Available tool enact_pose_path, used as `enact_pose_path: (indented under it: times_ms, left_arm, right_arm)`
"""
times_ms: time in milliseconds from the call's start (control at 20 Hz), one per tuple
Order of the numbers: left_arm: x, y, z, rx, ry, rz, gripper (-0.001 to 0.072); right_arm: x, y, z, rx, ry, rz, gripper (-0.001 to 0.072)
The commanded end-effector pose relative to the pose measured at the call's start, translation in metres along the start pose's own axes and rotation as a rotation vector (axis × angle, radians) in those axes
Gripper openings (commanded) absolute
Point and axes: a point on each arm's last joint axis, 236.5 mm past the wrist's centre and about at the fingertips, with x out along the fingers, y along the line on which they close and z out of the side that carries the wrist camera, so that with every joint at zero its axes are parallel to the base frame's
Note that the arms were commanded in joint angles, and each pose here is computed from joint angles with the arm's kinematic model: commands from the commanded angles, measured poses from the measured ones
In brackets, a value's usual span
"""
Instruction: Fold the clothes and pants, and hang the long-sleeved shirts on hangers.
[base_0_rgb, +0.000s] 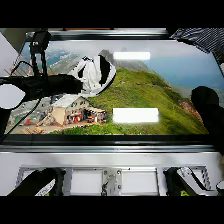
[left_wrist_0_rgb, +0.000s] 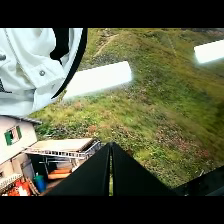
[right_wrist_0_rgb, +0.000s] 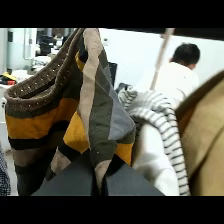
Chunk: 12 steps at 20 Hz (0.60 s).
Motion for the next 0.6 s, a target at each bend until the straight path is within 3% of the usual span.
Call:
enact_pose_path:
  times_ms: [0,550]
  left_arm:
    - [0.0,0.0,0.0,0.001,-0.001,0.001,0.0011]
    - [0.0,0.0,0.001,-0.001,-0.002,-0.001,0.0011]
  right_arm:
    - [0.004,-0.026,-0.019,0.05,0.055,-0.057,0.0005]
    - [0.009,-0.037,-0.075,0.073,0.246,-0.082,0.0004]
